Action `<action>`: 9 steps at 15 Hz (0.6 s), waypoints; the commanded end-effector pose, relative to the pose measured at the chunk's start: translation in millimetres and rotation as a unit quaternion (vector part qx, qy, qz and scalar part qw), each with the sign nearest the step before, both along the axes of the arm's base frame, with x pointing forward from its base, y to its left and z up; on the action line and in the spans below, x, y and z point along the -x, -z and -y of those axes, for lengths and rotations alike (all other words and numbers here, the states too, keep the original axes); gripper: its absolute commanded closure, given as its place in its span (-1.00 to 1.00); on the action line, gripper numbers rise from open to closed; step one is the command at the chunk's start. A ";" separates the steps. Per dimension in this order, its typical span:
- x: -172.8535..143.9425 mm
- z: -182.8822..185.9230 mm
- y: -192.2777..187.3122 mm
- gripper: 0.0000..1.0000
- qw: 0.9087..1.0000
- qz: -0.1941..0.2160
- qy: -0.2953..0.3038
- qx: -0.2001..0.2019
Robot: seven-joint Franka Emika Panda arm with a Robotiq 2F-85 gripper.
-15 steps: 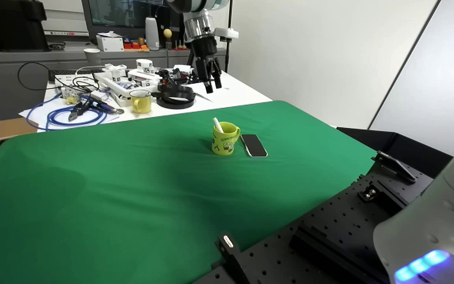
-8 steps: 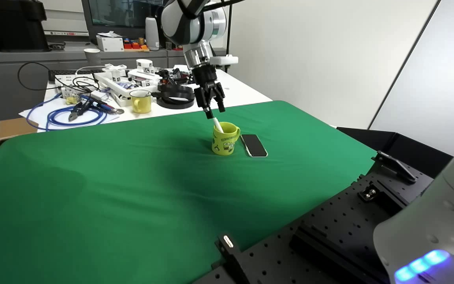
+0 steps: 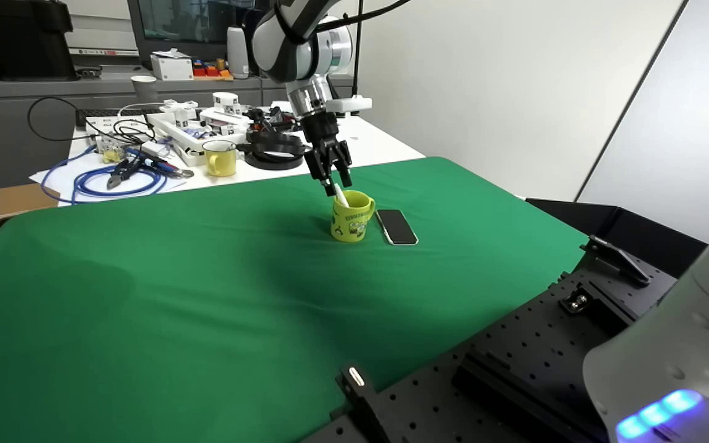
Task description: Remove the marker from the mug cup and place it on the table
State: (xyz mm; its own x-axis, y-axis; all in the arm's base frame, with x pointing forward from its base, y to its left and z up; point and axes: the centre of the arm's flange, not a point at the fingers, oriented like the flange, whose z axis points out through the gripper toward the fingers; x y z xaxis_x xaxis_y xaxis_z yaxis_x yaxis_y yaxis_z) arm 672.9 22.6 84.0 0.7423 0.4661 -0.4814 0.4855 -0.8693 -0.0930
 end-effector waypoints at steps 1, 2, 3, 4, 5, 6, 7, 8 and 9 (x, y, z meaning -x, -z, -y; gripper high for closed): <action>-11.6 -2.2 -4.4 0.06 1.000 0.010 0.018 0.005; -12.3 -2.4 -5.0 0.21 1.000 0.010 0.017 0.005; -12.7 -2.5 -5.3 0.34 1.000 0.011 0.017 0.005; -12.7 -2.4 -5.8 0.50 1.000 0.011 0.017 0.004; -12.7 -2.1 -6.5 0.62 1.000 0.013 0.017 0.004; -12.7 -1.4 -8.2 0.74 1.000 0.015 0.017 0.003; -12.9 -0.6 -9.3 0.90 1.000 0.016 0.016 0.002; -12.9 0.0 -10.5 0.97 1.000 0.017 0.016 0.001; -12.9 0.4 -11.4 1.00 1.000 0.018 0.016 0.002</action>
State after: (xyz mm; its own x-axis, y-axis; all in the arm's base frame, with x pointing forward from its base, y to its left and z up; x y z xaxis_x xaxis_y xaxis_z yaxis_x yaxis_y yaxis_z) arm 678.7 22.6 89.9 0.7521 0.4658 -0.4662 0.4865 -0.8697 -0.0840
